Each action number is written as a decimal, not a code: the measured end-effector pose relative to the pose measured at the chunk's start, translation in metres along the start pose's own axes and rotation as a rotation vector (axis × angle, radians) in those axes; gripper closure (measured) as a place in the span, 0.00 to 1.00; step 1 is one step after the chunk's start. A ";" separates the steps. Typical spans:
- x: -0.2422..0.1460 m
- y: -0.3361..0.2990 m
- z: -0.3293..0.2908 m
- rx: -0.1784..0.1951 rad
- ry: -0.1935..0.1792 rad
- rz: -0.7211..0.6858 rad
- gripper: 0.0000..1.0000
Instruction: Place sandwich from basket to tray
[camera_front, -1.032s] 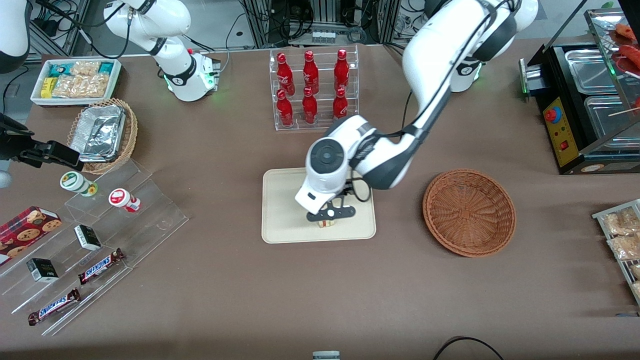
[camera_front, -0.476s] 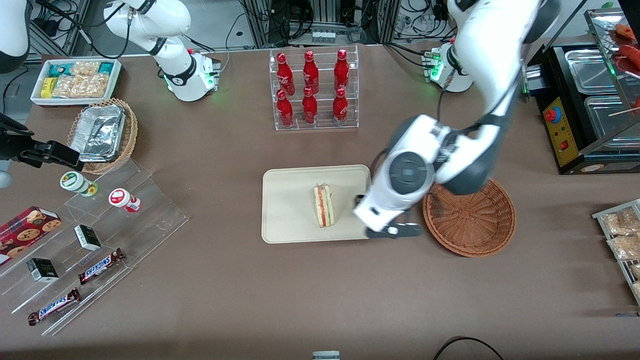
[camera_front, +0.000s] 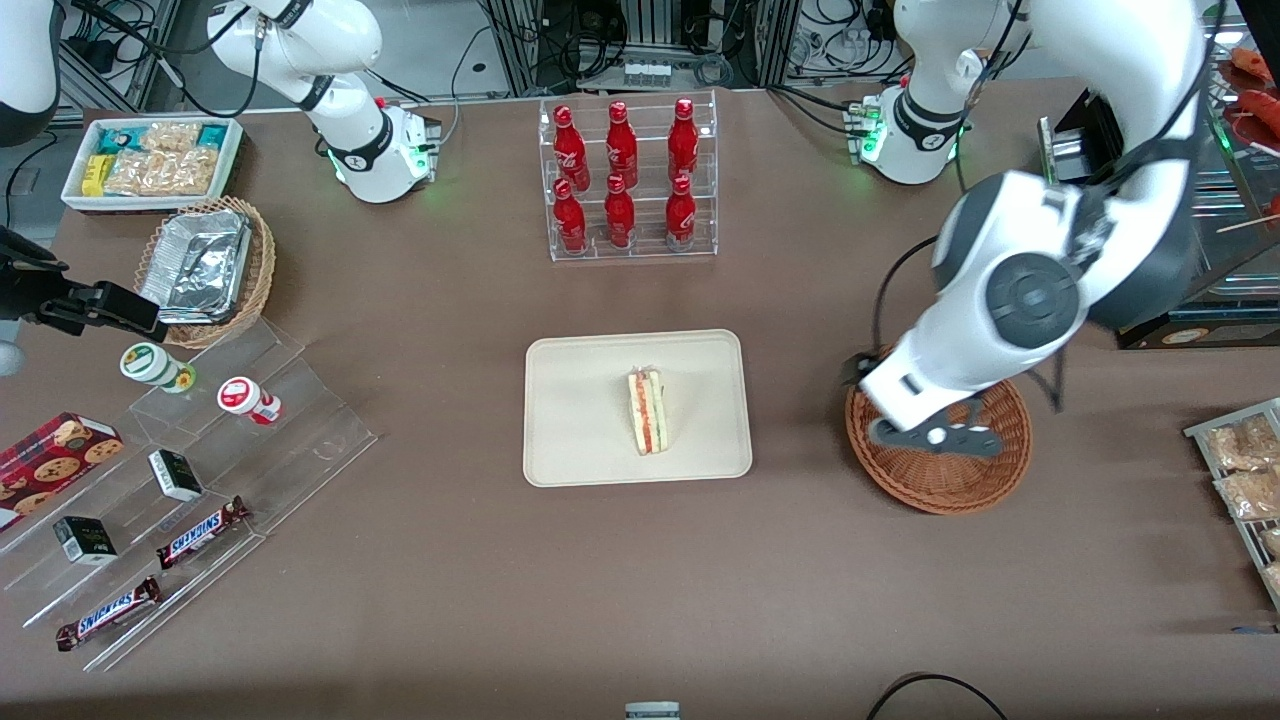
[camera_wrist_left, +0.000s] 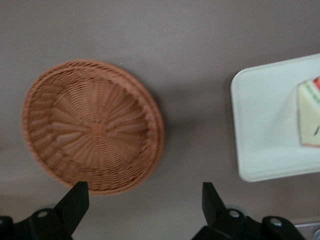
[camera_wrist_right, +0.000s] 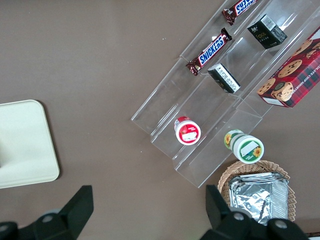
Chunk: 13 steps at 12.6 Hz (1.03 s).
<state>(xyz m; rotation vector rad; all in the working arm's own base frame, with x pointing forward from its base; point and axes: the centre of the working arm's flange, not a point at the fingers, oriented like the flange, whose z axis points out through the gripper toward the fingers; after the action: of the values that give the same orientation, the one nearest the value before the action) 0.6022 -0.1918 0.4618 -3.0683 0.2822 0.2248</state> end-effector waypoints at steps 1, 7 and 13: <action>-0.010 -0.017 -0.004 0.006 -0.009 0.014 0.00; -0.059 -0.097 -0.041 0.019 -0.075 0.034 0.00; -0.101 -0.150 -0.090 -0.012 -0.063 -0.066 0.00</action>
<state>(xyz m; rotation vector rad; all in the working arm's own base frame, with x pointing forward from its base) 0.5444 -0.0322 0.5710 -3.0693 0.1775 0.3209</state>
